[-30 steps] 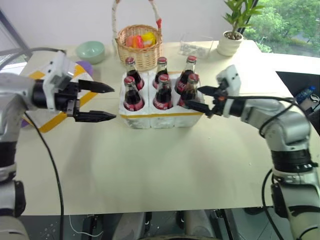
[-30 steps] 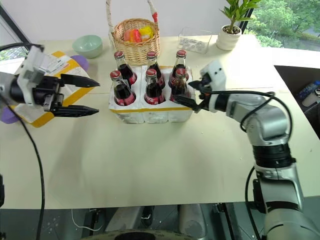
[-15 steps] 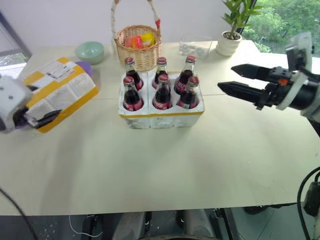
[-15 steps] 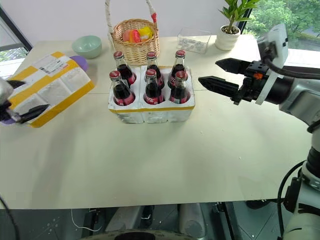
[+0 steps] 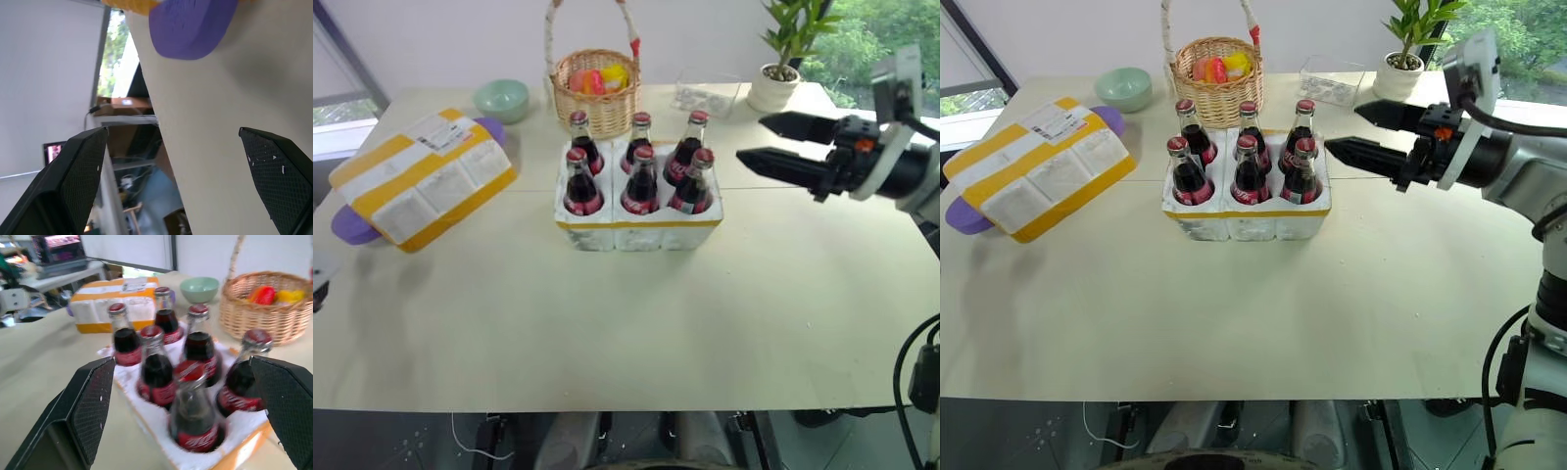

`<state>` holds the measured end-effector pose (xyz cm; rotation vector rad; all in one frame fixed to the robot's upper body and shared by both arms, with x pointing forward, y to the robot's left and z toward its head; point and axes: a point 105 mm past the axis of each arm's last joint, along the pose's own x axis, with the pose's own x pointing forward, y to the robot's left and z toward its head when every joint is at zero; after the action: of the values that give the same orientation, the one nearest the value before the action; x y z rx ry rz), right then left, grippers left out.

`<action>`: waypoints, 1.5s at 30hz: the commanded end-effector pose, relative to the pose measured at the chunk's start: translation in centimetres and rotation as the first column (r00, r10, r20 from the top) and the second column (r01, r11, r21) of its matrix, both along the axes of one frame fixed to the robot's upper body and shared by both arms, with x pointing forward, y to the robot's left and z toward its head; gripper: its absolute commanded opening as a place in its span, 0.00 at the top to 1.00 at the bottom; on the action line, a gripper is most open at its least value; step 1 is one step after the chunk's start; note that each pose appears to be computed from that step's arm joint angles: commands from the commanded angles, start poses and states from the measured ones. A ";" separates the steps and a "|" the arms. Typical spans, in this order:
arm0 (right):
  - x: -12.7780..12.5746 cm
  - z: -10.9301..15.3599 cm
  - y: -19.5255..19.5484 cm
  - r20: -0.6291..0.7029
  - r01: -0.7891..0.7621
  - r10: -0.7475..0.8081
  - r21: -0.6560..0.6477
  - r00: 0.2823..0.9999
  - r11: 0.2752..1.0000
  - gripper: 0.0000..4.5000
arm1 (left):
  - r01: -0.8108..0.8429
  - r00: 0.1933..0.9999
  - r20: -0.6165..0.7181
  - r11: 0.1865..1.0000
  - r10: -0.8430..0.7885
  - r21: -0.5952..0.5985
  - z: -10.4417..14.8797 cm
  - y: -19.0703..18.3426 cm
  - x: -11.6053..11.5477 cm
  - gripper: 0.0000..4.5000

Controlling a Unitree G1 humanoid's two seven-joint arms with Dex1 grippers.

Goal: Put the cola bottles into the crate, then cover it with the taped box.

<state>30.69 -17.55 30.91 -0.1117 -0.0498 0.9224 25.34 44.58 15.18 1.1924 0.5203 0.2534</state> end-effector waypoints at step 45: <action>-4.7 -0.7 -3.0 -0.022 -0.026 0.022 -0.174 1.000 0.984 0.00 | 0.133 0.818 0.503 0.942 -0.281 0.309 18.0 -4.5 11.3 0.76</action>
<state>26.34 -19.96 28.79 -0.2267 0.1030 0.9826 37.04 40.82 29.92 1.3658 -0.0643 0.4486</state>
